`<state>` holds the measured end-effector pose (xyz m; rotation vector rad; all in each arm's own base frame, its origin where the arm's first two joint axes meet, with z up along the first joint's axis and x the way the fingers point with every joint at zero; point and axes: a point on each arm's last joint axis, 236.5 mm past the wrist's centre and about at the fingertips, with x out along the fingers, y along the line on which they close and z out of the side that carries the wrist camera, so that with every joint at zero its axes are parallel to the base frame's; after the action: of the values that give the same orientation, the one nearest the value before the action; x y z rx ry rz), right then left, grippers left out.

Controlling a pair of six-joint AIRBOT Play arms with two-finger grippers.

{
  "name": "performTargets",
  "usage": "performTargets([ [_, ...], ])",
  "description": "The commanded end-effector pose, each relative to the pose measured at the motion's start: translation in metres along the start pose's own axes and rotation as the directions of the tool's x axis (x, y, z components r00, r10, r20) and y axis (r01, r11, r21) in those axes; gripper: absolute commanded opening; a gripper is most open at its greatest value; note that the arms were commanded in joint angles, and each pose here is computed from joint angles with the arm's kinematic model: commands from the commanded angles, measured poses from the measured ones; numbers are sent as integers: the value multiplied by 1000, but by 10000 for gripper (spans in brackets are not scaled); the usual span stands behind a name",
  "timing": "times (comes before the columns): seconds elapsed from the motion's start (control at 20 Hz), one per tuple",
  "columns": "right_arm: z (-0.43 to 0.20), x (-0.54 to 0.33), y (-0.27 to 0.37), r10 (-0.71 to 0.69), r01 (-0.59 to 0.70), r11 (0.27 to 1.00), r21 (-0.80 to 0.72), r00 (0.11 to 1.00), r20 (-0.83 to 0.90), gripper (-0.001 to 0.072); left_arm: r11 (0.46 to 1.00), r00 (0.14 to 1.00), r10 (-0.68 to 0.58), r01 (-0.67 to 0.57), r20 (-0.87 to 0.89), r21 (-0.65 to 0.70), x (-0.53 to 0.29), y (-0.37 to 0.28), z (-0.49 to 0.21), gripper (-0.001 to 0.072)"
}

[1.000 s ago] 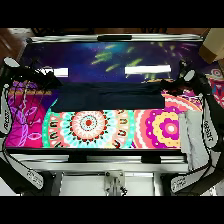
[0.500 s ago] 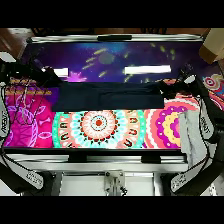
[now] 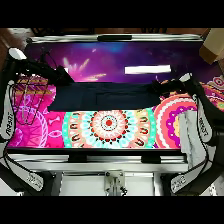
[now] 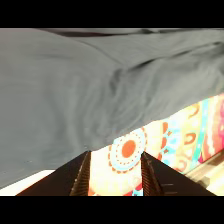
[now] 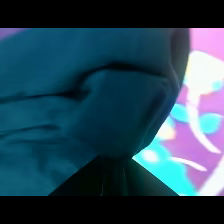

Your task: Fold the shirts.

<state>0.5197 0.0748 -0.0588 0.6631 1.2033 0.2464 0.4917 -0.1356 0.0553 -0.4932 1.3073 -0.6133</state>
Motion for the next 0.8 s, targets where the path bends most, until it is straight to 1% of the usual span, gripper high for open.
performTargets([
  [0.0,2,-51,49,65,-60,993,-104,997,44,71,998,998,-28,31,-56,52,40,-34,-15,82],
  [0.05,0,-72,63,73,-64,988,-140,996,57,71,997,995,-33,40,-96,72,57,-45,-27,34],
  [0.1,-5,-90,77,87,-76,983,-165,994,61,71,994,990,-42,55,-132,96,71,-60,-40,33],
  [0.2,-29,-124,108,115,-108,974,-199,993,26,71,988,990,-50,68,-131,140,100,-86,-49,33],
  [0.25,-42,-136,121,124,-119,968,-221,992,9,71,987,990,-67,84,-123,140,115,-100,-53,33],
  [0.4,-69,-171,161,159,-149,951,-271,987,16,71,971,974,-201,211,-101,112,157,-159,-68,33],
  [0.45,-75,-183,173,175,-159,946,-283,984,32,71,966,972,-217,228,-96,122,166,-172,-73,33],
  [0.55,-84,-207,189,202,-175,940,-292,977,63,71,964,971,-215,228,-105,134,179,-182,-84,33],
  [0.65,-94,-228,199,215,-177,933,-314,973,88,71,968,972,-205,219,-117,122,189,-179,-93,33],
  [0.75,-105,-246,207,227,-183,928,-325,969,102,71,979,978,-188,194,-91,58,202,-169,-93,33],
])
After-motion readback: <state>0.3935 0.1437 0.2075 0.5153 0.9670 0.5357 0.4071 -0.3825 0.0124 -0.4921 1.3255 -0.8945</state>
